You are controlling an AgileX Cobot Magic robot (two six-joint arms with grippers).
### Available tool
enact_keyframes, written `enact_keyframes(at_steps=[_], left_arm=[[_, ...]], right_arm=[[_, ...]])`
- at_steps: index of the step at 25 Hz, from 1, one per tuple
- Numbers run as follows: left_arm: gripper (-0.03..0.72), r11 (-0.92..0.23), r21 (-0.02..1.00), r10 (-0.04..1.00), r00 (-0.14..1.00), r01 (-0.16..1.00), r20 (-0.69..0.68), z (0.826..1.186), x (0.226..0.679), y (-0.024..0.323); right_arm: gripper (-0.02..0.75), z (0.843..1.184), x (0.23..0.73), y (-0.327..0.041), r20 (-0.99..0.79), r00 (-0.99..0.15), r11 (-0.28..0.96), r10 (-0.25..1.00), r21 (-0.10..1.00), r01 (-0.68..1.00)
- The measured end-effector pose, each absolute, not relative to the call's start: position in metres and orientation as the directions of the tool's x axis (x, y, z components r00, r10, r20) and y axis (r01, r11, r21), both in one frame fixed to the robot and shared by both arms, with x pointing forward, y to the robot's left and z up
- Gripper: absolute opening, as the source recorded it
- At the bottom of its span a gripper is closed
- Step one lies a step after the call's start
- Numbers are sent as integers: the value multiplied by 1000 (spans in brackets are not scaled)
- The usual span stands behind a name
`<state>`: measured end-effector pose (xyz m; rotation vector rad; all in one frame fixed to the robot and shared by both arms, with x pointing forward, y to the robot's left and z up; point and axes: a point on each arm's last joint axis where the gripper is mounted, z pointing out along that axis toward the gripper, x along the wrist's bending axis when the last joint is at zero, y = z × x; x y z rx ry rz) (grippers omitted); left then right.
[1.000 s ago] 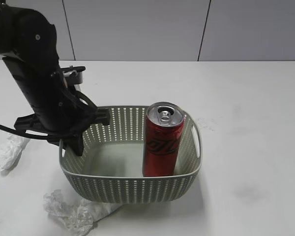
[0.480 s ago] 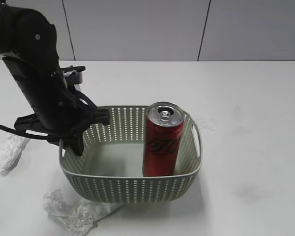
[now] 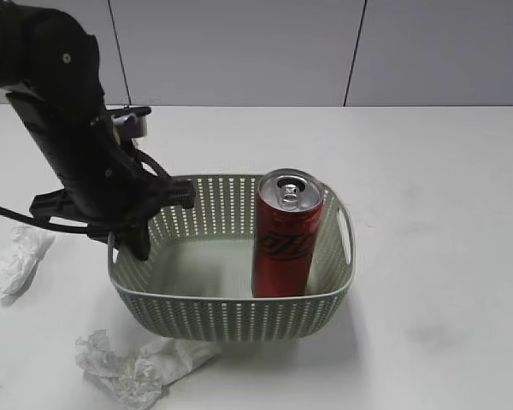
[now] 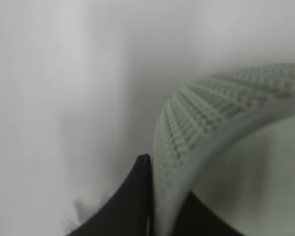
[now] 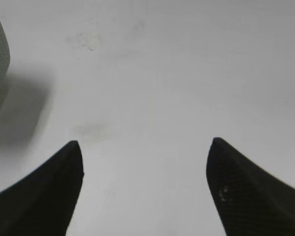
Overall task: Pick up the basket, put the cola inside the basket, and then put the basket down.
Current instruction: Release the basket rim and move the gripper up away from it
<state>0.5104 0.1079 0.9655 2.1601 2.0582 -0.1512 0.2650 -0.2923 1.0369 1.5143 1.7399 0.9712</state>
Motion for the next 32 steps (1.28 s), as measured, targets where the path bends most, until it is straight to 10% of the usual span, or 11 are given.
enact_keyframes(at_steps=[24,32], left_arm=[[1,-77,96,969,98,992,-227,938,608,41],[475,-99,119,961,126,988,-248,938,610,38]], right_arm=[[587,1038,247,-294,3,-144,58,990,908,415],[587,1038,247,-294,3,-144,58,990,908,415]])
